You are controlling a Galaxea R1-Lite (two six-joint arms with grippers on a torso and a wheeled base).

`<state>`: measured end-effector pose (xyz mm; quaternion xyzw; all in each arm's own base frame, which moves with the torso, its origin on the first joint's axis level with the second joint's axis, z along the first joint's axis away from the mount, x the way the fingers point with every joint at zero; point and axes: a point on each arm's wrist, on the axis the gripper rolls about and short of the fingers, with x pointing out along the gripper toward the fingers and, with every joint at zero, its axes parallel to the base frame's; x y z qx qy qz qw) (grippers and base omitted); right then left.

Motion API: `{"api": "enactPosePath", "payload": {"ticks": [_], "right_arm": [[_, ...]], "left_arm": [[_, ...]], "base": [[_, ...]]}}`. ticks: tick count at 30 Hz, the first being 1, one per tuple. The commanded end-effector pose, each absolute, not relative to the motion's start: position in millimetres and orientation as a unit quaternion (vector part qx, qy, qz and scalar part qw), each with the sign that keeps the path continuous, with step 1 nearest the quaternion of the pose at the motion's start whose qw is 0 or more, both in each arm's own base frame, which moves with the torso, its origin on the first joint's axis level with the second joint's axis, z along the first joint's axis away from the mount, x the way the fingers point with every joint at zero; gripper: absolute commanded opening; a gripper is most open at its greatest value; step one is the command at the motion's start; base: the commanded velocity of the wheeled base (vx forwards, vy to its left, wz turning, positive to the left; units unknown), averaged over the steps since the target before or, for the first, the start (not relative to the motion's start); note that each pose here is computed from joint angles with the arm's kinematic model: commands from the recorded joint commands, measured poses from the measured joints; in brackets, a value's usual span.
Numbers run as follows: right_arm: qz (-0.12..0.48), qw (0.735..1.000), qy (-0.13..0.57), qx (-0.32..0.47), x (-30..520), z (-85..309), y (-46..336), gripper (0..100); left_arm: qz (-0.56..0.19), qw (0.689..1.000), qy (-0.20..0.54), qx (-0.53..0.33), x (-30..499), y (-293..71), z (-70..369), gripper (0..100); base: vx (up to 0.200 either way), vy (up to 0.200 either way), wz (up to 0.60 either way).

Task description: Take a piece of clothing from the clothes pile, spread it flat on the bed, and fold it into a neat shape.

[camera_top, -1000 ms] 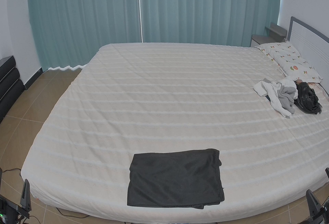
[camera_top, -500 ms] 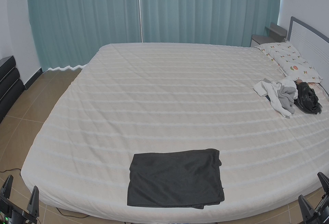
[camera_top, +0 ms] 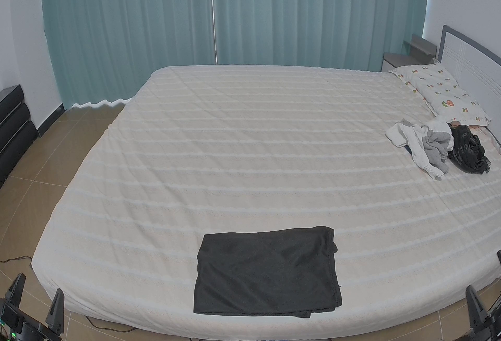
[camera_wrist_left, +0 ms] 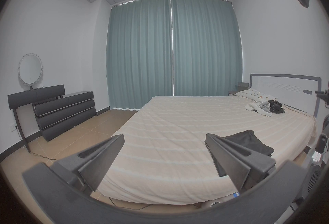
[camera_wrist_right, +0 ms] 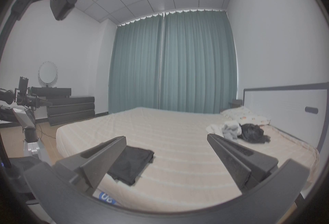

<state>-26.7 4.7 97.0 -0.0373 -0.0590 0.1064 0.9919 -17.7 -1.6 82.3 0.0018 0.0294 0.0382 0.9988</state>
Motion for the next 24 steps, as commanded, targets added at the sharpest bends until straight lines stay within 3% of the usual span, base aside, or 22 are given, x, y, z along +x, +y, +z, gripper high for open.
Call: {"api": "enactPosePath", "payload": {"ticks": [1,6,8,11,24], "right_arm": [[0.104,0.992,-0.056,-0.041,-26,92,5,100],[0.072,0.996,-0.013,0.045,-24,82,3,100],[0.049,0.998,-0.008,0.036,-24,82,2,100],[0.018,0.999,0.002,-0.042,-23,76,1,100],[0.014,1.000,0.001,-0.004,-23,75,0,100]], "left_arm": [[0.039,0.998,0.042,0.001,-16,-1,77,100],[0.039,0.998,0.041,0.001,-16,-1,77,100],[0.039,0.998,0.042,0.001,-16,-1,77,100],[0.039,0.998,0.041,0.001,-16,-1,77,100],[0.040,0.998,0.041,0.002,-16,-1,77,100]], "base": [[0.000,0.000,0.00],[0.000,0.000,0.00],[0.000,0.000,0.00],[0.000,0.000,0.00],[0.000,0.000,0.00]]}}
